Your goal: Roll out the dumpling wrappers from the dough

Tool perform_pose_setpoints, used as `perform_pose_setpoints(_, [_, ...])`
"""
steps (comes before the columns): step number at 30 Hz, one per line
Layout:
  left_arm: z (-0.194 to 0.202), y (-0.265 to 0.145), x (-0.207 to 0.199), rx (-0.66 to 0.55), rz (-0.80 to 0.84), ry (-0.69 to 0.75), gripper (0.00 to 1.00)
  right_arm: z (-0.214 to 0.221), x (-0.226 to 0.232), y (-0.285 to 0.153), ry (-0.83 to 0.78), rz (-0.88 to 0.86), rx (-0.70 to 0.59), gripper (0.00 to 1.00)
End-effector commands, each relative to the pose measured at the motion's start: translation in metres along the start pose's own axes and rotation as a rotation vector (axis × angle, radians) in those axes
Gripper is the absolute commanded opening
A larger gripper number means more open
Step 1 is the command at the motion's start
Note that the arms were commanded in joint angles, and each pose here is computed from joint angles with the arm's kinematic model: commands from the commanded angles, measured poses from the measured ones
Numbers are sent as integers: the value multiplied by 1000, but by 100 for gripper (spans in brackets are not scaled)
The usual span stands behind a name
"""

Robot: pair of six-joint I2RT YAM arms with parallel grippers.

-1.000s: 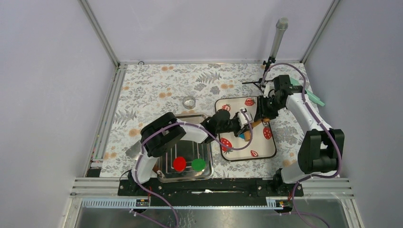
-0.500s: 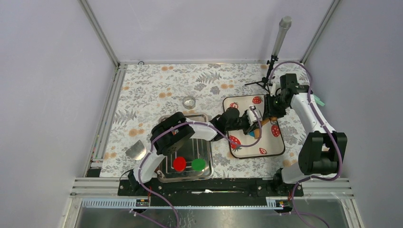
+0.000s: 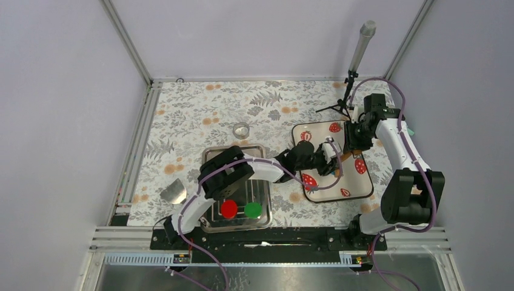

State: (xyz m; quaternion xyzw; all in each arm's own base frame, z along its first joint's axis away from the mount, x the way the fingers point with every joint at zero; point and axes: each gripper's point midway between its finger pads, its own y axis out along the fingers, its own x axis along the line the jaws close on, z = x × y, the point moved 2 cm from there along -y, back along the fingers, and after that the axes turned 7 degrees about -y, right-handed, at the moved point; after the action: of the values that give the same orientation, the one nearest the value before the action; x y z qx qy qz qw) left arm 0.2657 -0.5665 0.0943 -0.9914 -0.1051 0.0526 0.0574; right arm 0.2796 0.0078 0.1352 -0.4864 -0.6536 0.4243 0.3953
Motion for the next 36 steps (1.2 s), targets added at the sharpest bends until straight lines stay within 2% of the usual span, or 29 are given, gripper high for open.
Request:
perform_pose_setpoints(1, [-24,-37,-39,-5,41,-52,48,41,-6,23,-17,10,212,0])
perform_pose_setpoints(3, [-24,-73,-32,17,-5,-68,55,37,-6,23,-27,4,200,0])
perform_pose_setpoints(7, [-24,-129,-2,122,-209,-245,63,28,-3,20,-30,-18,168,0])
perform_pose_setpoints(12, [-5,-156,32,347,-381,-561,60,26,-2,21,-33,-33,167,0])
perform_pose_setpoints(17, [23,-149,52,522,-481,-855,50,22,-1,20,-27,-37,146,0])
perform_pose_setpoints(22, [32,-144,61,507,-575,-952,49,20,-1,20,-21,-36,140,0])
perform_pose_setpoints(26, [54,-137,58,525,-560,-1040,47,21,0,20,-17,-38,140,0])
perform_pose_setpoints(29, [74,-130,57,531,-521,-1113,32,25,-1,23,-13,-33,152,0])
perform_pose_setpoints(36, [98,-139,73,547,-584,-1136,20,24,-11,23,-37,19,165,0])
